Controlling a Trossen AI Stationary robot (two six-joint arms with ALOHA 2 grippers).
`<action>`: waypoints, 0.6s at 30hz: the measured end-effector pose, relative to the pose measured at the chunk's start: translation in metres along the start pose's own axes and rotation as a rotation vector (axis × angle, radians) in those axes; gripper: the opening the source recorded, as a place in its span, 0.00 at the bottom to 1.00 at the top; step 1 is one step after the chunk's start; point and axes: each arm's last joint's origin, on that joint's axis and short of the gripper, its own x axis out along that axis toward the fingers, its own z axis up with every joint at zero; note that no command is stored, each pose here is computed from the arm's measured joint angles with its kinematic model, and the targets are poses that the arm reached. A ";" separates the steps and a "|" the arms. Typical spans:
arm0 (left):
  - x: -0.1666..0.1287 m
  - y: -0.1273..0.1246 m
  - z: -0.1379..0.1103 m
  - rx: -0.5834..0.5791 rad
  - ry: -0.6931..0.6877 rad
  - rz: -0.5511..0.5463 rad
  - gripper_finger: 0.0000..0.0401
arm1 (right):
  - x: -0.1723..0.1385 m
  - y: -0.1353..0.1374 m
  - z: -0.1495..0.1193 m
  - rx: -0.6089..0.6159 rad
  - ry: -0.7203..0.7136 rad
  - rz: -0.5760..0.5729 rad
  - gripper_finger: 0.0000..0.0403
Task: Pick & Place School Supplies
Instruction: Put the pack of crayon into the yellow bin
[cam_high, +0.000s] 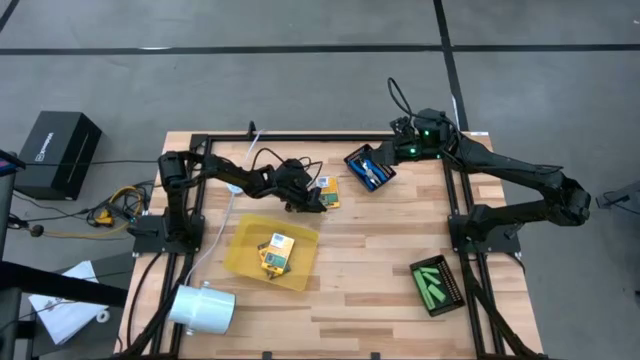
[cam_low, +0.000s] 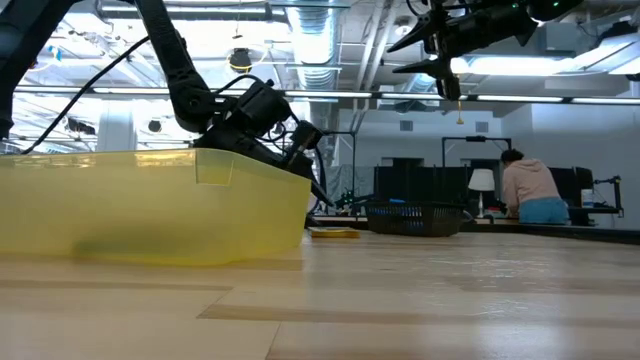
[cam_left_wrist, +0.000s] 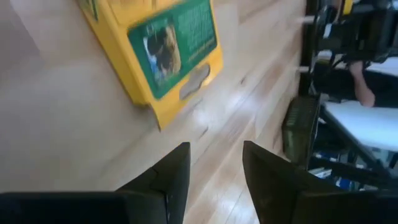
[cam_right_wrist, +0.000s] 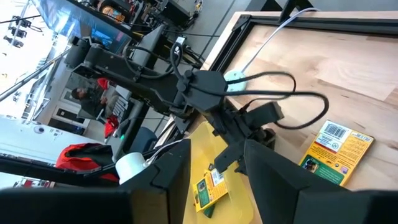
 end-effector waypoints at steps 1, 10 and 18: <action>0.000 0.000 -0.002 0.000 0.011 0.005 0.36 | 0.000 0.000 0.000 -0.004 0.001 0.000 0.36; -0.001 0.004 -0.001 -0.038 -0.035 0.080 0.36 | 0.000 0.000 0.000 -0.007 0.002 0.001 0.33; -0.007 0.012 0.005 -0.046 -0.063 0.163 0.36 | 0.000 0.000 0.000 -0.007 0.002 0.001 0.34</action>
